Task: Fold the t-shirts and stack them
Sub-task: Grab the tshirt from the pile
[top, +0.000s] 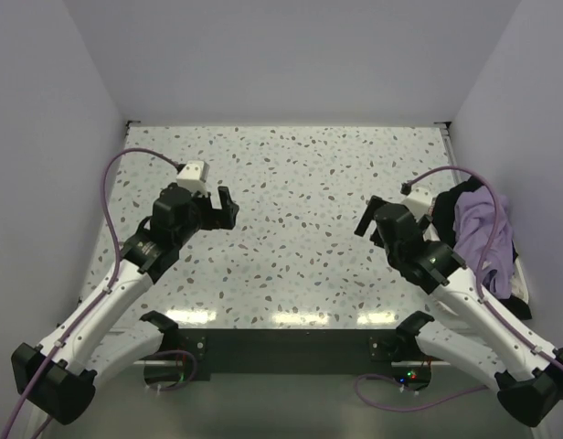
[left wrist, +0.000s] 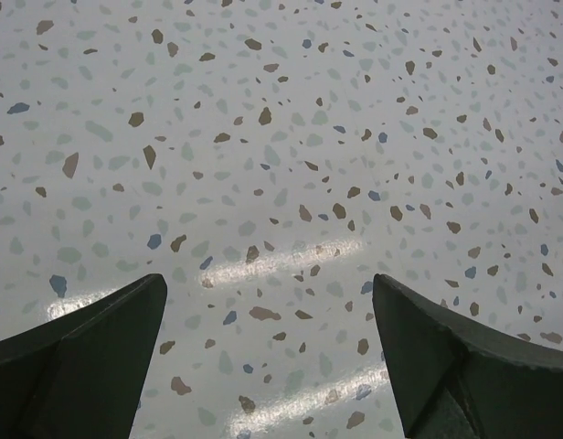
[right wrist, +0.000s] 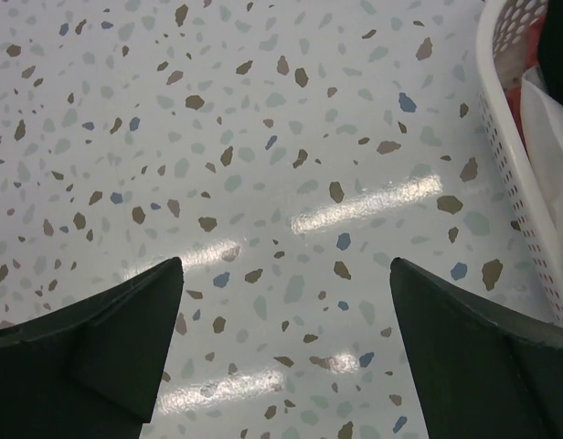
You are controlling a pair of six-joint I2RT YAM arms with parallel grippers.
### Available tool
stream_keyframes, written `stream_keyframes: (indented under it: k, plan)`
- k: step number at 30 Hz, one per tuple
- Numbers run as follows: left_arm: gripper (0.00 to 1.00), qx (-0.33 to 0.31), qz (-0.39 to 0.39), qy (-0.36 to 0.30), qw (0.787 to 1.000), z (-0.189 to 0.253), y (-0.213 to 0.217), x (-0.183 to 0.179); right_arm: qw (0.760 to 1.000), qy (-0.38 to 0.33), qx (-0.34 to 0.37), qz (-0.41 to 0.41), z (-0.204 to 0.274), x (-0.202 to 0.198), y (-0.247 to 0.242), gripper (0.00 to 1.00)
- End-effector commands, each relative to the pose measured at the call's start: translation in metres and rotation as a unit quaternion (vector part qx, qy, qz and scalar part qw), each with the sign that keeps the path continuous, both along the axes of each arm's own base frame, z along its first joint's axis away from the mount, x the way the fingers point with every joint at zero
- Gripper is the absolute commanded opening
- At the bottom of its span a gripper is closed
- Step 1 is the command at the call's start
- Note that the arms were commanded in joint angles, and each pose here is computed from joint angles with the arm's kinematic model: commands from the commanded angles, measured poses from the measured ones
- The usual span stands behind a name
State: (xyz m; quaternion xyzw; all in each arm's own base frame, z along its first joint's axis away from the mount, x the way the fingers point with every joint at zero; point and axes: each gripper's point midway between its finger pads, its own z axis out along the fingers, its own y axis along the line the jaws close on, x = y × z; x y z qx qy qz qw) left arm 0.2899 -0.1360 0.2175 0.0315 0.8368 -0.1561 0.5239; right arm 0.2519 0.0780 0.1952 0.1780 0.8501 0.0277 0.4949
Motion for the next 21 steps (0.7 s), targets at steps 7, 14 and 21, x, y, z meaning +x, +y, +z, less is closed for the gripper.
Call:
stream_keyframes:
  k: [7,14,21]
  plan:
    - [1.0,-0.019,-0.023,-0.035,0.999,0.029,-0.008,0.001,0.998,-0.038,-0.035,-0.025,0.047,0.026,-0.002,0.99]
    - [1.0,-0.017,-0.022,-0.027,0.999,0.024,-0.008,0.002,0.966,0.014,-0.153,-0.209,0.084,0.06,-0.09,0.99]
    - [1.0,-0.018,-0.03,-0.014,0.999,0.018,-0.013,0.002,0.91,0.043,-0.152,-0.384,0.101,0.037,-0.185,0.99]
